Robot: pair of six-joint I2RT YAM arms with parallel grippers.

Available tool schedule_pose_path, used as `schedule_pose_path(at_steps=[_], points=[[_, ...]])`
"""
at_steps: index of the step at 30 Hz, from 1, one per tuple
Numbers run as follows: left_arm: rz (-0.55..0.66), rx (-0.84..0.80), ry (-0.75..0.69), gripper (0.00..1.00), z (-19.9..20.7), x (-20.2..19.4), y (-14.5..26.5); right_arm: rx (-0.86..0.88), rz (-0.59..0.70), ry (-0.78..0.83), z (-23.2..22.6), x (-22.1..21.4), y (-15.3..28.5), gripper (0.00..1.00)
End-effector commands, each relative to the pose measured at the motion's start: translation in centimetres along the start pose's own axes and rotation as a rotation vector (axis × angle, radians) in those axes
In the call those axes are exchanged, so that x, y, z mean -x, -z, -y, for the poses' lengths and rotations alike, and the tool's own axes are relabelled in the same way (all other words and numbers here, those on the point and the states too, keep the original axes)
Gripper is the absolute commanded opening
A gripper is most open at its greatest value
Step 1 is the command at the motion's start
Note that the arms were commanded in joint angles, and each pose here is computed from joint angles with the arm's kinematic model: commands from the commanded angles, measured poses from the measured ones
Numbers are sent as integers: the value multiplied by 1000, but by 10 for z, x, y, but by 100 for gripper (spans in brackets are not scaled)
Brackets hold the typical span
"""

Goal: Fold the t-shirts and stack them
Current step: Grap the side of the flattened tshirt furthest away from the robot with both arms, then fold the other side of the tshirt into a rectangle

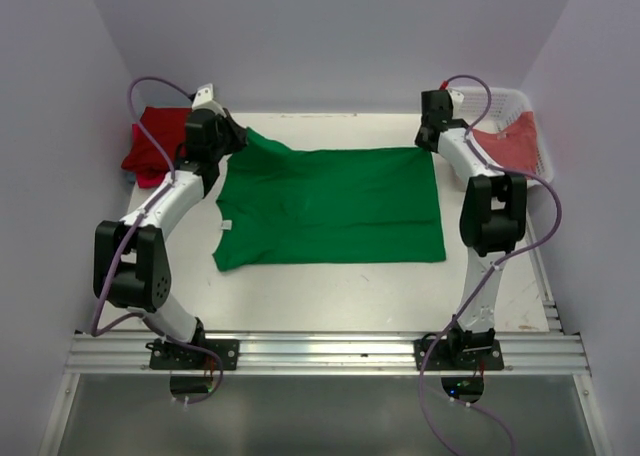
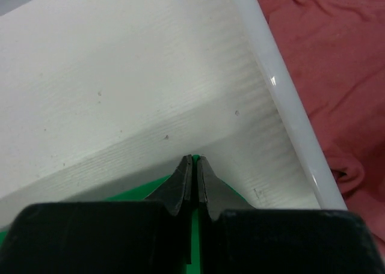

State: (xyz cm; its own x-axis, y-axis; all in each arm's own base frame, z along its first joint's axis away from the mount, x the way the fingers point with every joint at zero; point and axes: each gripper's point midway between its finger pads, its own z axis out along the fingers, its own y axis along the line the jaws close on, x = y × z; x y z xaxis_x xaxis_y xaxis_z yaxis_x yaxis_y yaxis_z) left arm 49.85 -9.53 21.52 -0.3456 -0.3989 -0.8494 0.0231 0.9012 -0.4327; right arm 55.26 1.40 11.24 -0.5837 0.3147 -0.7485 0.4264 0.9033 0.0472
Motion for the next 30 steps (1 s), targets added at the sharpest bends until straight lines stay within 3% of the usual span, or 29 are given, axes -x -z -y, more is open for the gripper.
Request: schedule_pose_path(at_steps=[1, 13, 22, 30], points=[[40, 11, -2, 0, -1, 14, 14, -4, 91, -13, 10, 31, 30, 0], [-51, -3, 58, 0, -10, -38, 71, -45, -42, -9, 56, -61, 71, 0], [-71, 25, 55, 0, -23, -61, 117, -54, -65, -7, 74, -87, 89, 0], [-130, 48, 52, 0, -38, -94, 126, -38, -97, 4, 67, -106, 85, 0]])
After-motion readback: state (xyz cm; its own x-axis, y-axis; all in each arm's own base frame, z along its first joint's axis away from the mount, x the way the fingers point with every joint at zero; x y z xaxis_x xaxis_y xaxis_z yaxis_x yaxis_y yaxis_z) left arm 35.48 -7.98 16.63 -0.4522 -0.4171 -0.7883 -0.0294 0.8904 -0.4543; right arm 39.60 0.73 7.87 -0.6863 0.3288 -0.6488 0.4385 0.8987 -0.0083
